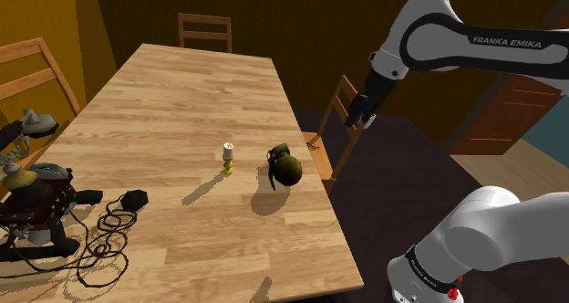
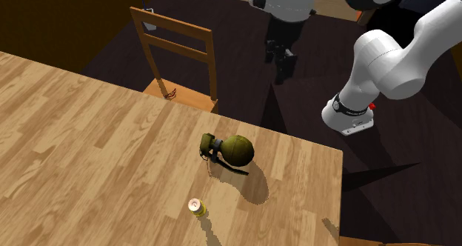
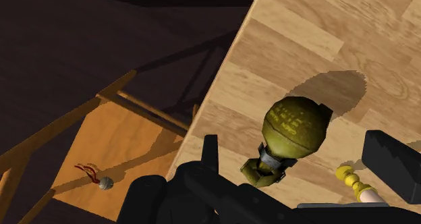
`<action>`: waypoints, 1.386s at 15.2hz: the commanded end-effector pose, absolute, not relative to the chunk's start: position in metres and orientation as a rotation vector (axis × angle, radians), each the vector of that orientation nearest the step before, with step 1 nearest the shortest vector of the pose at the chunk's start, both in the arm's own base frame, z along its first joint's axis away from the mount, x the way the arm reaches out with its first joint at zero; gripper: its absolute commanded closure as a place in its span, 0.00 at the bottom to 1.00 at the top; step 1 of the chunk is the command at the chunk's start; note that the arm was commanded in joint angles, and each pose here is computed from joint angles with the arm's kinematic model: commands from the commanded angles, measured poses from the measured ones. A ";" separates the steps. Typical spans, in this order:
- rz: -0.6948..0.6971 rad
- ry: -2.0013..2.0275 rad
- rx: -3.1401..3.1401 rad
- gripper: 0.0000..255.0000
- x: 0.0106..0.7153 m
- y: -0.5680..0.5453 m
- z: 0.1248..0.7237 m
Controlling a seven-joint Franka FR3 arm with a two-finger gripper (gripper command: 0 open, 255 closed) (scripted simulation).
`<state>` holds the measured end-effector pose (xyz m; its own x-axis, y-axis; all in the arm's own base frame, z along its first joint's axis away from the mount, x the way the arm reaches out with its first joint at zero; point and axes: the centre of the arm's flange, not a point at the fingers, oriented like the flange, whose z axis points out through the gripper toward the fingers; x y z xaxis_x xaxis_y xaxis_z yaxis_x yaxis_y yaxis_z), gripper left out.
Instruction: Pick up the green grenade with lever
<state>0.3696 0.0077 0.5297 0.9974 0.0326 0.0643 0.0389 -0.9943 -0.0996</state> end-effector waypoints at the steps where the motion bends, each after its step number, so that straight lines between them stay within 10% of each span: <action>1: -0.082 0.005 -3.012 0.00 0.386 0.014 0.510; 21: 0.059 0.521 -2.700 0.00 0.543 0.061 0.302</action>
